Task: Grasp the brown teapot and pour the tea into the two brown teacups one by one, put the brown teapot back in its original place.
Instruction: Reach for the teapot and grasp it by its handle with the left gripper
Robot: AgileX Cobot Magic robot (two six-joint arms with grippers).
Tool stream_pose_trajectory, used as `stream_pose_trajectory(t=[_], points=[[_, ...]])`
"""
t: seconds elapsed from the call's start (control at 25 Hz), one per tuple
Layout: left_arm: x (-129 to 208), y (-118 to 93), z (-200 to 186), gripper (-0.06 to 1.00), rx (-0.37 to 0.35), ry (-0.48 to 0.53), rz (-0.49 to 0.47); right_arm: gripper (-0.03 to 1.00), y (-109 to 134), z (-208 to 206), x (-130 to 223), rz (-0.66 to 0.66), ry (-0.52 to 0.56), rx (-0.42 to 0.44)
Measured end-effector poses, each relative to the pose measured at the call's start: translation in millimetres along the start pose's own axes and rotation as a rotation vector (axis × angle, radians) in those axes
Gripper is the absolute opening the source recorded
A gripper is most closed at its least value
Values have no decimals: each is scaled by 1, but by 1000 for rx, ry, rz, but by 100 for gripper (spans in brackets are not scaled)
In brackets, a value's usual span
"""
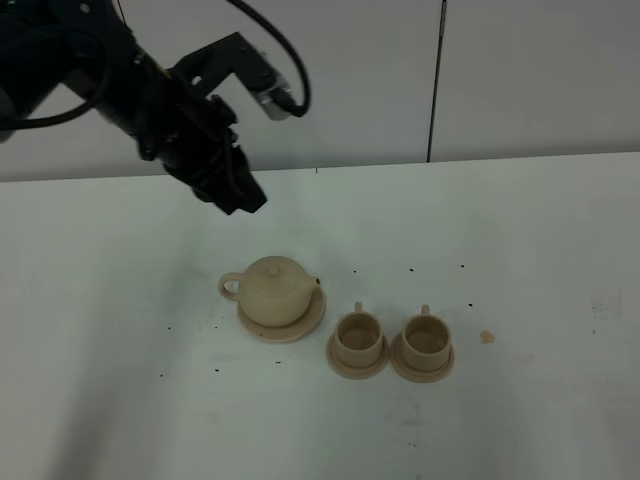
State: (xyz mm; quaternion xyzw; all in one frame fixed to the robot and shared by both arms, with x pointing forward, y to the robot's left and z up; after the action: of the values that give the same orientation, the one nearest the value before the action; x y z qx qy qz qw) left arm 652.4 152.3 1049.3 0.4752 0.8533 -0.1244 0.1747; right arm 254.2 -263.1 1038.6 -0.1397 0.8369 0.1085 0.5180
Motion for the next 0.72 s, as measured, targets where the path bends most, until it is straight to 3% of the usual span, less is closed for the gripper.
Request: stream_pose_trajectory(t=[0.12, 0.2, 0.32, 0.72], points=[[12, 16, -6, 35, -19, 0, -2, 35, 0, 0, 0, 0, 0, 0], [20, 25, -11, 35, -26, -8, -61, 35, 0, 0, 0, 0, 0, 0], [22, 28, -12, 35, -28, -11, -96, 35, 0, 0, 0, 0, 0, 0], [8, 10, -4, 35, -8, -4, 66, 35, 0, 0, 0, 0, 0, -1]])
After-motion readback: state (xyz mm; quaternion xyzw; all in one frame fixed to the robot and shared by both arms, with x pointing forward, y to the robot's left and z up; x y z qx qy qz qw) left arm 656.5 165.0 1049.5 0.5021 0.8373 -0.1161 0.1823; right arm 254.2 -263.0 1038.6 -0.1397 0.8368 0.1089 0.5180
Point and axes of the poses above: a point on each arm's last joint axis where the gripper is mounted, z pointing out along that axis toward the gripper, y along the wrist's bending axis when the last joint is at zero, x = y × z, the point moved 3 cm from there along z, pointing out along that axis toward the gripper, and after that the axes turned 5 degrees about -z, right-handed, at the moved point
